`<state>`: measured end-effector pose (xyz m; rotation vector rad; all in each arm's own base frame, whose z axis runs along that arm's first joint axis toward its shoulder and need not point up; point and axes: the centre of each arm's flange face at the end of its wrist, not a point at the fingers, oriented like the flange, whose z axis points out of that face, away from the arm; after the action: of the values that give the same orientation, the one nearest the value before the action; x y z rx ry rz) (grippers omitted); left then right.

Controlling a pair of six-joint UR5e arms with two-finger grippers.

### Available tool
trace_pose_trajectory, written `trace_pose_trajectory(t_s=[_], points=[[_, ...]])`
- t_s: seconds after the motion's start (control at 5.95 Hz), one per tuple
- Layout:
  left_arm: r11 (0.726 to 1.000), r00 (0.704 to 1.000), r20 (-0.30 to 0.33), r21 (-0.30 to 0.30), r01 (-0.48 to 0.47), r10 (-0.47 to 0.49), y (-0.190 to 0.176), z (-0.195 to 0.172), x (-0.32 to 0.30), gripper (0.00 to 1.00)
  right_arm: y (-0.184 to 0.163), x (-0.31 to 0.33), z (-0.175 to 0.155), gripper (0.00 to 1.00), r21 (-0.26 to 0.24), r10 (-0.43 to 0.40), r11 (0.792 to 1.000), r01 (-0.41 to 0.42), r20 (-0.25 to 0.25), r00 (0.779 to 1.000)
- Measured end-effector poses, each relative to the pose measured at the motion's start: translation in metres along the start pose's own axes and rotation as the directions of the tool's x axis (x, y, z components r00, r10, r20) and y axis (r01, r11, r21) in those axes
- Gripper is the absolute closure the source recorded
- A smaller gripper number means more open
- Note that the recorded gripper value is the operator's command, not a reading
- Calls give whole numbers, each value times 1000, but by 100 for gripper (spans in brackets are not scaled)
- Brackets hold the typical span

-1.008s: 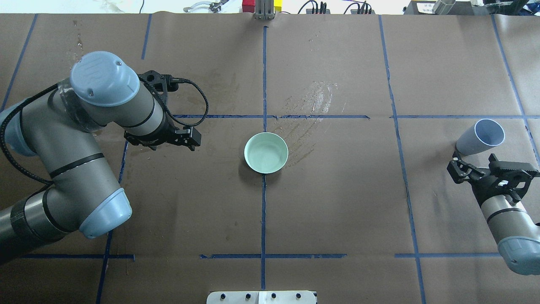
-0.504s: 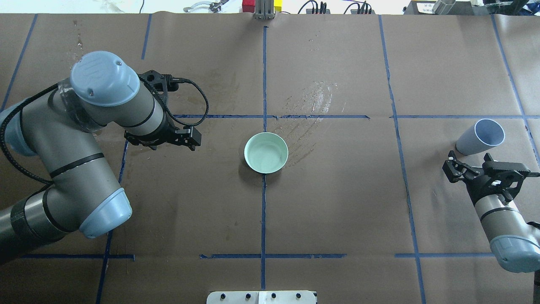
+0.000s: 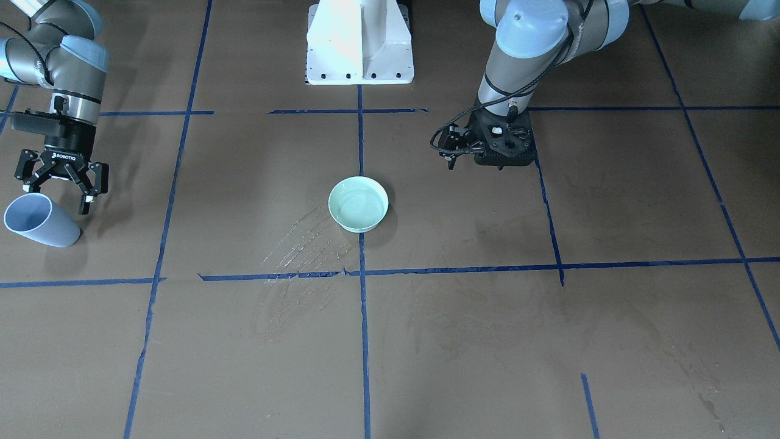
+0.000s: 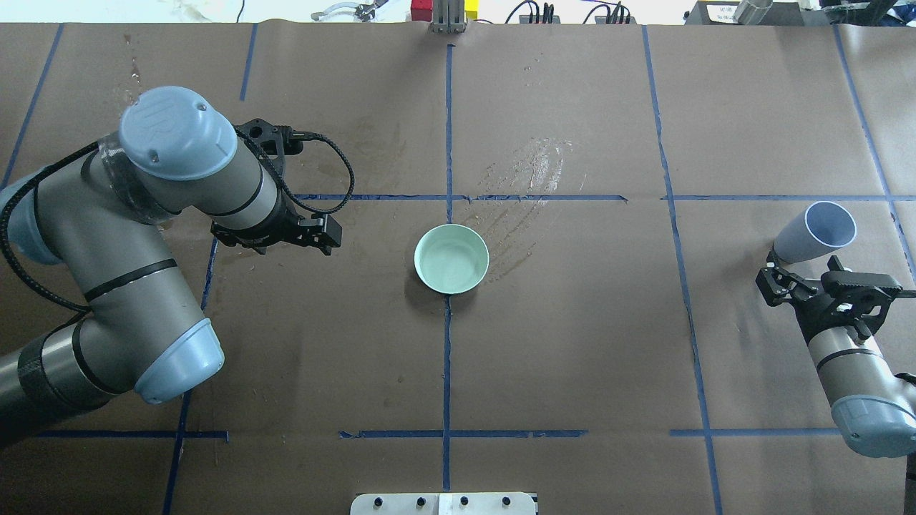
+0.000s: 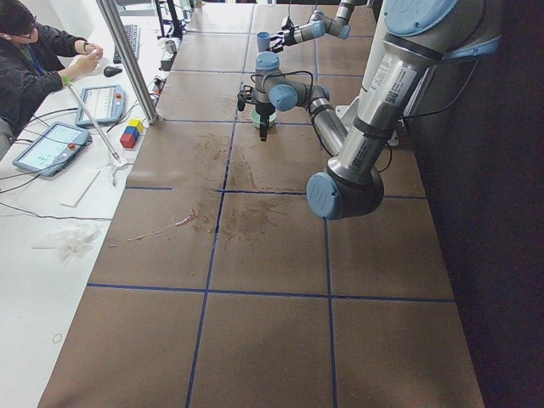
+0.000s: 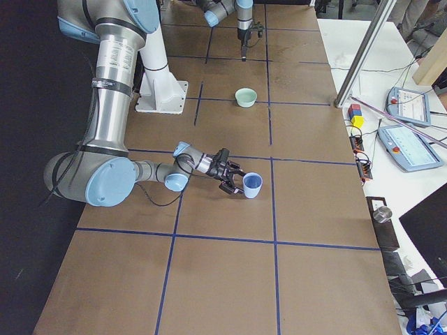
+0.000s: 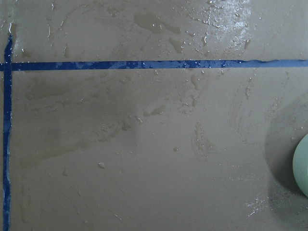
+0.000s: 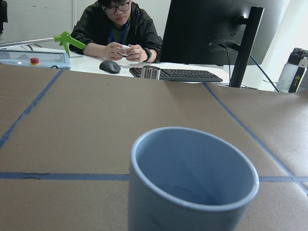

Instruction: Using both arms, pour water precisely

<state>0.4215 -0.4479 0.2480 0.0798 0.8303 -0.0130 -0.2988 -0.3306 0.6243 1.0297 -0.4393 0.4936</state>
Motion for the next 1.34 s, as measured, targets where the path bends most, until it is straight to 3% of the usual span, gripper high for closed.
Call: trace_pose_trajectory(t_s=[0.5,1.34], points=[[1000,1000,0,0,-1,1,0,0,0,0,-12,-8,12,0,19,33,999,-33,-14,999],[1000,1000,2,-1,-3,3,0,1,-1,0,-3,9,26,0,26,9,1000,-8,-54,998]])
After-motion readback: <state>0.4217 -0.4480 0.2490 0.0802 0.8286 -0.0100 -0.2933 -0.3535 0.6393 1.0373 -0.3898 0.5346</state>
